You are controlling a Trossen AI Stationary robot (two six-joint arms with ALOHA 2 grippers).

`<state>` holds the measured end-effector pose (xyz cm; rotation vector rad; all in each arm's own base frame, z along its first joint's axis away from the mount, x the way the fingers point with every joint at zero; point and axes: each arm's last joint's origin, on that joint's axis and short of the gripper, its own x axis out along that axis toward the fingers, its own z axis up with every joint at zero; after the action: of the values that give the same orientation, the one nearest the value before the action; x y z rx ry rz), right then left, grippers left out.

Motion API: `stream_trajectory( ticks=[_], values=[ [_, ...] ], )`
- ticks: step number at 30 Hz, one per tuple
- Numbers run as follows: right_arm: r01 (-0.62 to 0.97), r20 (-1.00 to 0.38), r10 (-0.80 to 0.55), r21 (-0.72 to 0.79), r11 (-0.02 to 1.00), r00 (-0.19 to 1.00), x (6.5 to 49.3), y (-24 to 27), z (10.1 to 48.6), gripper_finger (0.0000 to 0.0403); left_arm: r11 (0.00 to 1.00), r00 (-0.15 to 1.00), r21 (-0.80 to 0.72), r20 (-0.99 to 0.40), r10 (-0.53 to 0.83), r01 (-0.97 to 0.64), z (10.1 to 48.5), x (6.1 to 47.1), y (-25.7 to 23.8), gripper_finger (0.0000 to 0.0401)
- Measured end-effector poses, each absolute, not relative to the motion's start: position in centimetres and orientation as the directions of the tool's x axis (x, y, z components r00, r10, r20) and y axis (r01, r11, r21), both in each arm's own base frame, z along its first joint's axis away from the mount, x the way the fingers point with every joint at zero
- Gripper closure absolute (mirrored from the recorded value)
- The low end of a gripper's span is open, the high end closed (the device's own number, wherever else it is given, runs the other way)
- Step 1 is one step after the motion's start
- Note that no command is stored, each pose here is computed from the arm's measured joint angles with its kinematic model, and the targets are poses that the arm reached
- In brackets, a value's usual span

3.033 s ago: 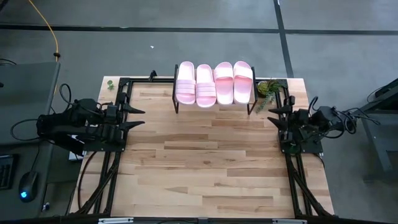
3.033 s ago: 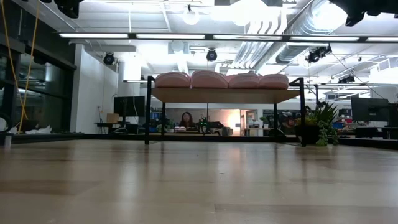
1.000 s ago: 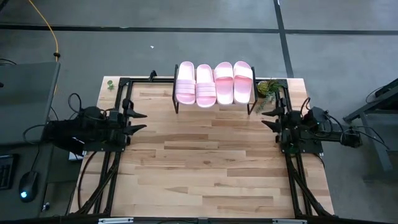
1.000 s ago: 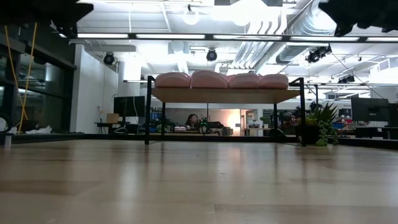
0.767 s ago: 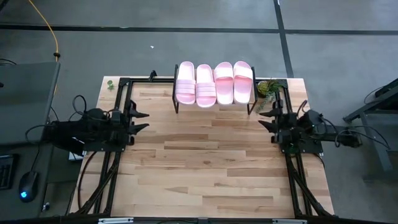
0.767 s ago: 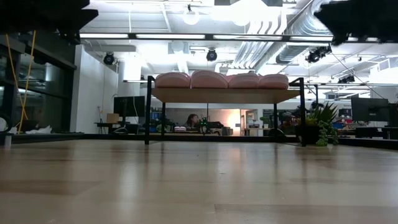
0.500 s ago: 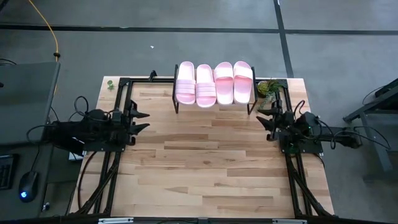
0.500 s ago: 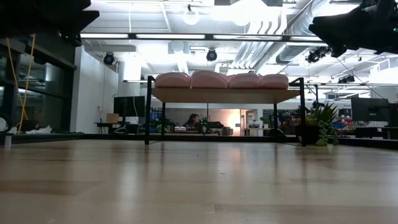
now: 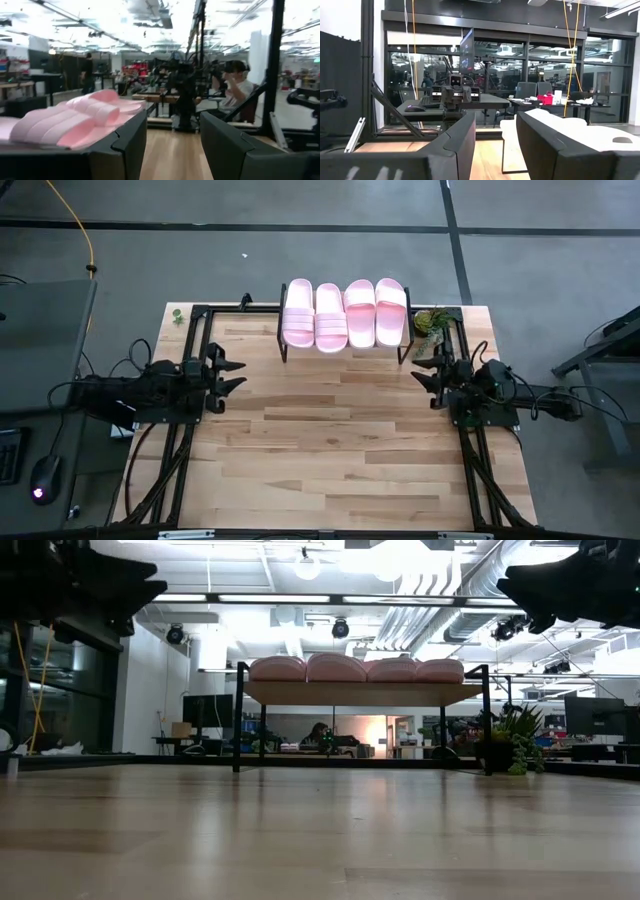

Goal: Pick and place slides into the shelf
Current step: Return to Home Position

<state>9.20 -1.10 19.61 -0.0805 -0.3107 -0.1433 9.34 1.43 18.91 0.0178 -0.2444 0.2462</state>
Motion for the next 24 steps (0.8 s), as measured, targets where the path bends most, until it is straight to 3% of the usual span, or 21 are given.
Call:
stream_trajectory(
  ticks=[11, 24],
  values=[
    [0.141, 0.244, -0.122, -0.062, 0.988, 0.962, 9.4, -1.1, 19.0, 0.0269, 0.967, 0.95, 0.002, 0.189, 0.25, -0.255, 18.4, 9.4, 1.5, 0.0235],
    [0.131, 0.07, -0.126, -0.077, 0.988, 0.99, 9.7, -1.1, 17.3, 0.0269, 0.961, 0.962, 0.041, 0.041, 0.271, -0.272, 17.0, 9.6, 1.5, 0.0235]
  ],
)
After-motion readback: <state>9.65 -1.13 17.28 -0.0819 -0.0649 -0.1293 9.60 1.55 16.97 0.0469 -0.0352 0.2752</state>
